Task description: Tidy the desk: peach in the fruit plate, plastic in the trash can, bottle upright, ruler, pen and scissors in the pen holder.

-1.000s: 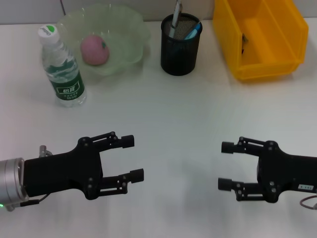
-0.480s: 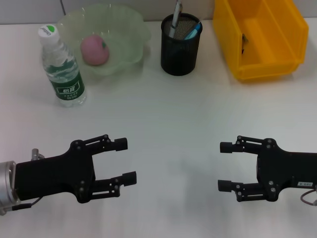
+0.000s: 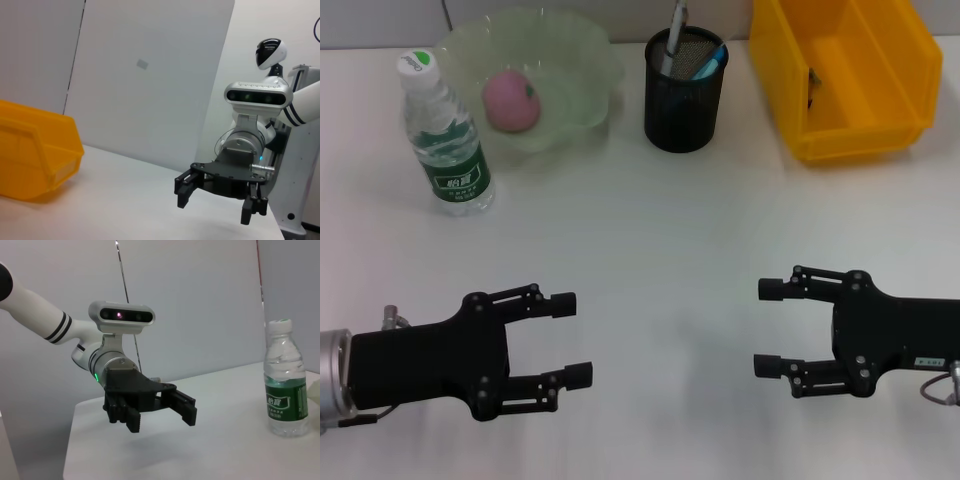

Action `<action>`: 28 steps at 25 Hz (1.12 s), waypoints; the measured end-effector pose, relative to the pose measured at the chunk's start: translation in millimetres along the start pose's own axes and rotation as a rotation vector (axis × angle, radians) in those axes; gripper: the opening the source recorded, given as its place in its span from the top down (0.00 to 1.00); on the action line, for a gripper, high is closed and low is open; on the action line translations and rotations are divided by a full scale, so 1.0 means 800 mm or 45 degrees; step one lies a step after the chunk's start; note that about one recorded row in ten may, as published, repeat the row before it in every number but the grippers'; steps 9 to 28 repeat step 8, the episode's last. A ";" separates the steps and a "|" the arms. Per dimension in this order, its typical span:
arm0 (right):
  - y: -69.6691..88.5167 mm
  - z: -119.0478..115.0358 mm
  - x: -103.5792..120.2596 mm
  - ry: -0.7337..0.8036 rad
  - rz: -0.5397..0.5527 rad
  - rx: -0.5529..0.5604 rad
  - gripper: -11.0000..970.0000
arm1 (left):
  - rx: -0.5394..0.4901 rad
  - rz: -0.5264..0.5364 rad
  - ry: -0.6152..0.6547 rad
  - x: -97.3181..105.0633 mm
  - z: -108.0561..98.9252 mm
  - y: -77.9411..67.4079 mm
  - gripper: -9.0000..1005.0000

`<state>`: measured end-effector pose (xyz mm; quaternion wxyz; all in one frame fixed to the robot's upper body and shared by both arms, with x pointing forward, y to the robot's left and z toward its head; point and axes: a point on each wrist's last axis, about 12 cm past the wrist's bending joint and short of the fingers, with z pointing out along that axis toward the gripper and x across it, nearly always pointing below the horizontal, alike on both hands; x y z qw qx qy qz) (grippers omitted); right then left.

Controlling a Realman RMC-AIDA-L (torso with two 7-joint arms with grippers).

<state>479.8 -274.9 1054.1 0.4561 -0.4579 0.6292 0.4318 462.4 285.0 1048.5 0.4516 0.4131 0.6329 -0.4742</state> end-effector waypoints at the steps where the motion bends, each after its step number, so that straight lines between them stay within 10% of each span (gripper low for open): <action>1: 0.000 0.000 0.000 0.000 0.000 0.002 0.15 | 0.000 0.000 0.000 0.000 0.000 0.000 0.22; 28: -0.001 0.001 0.000 0.002 0.002 0.006 0.15 | -0.007 0.007 0.003 -0.001 -0.002 0.001 0.22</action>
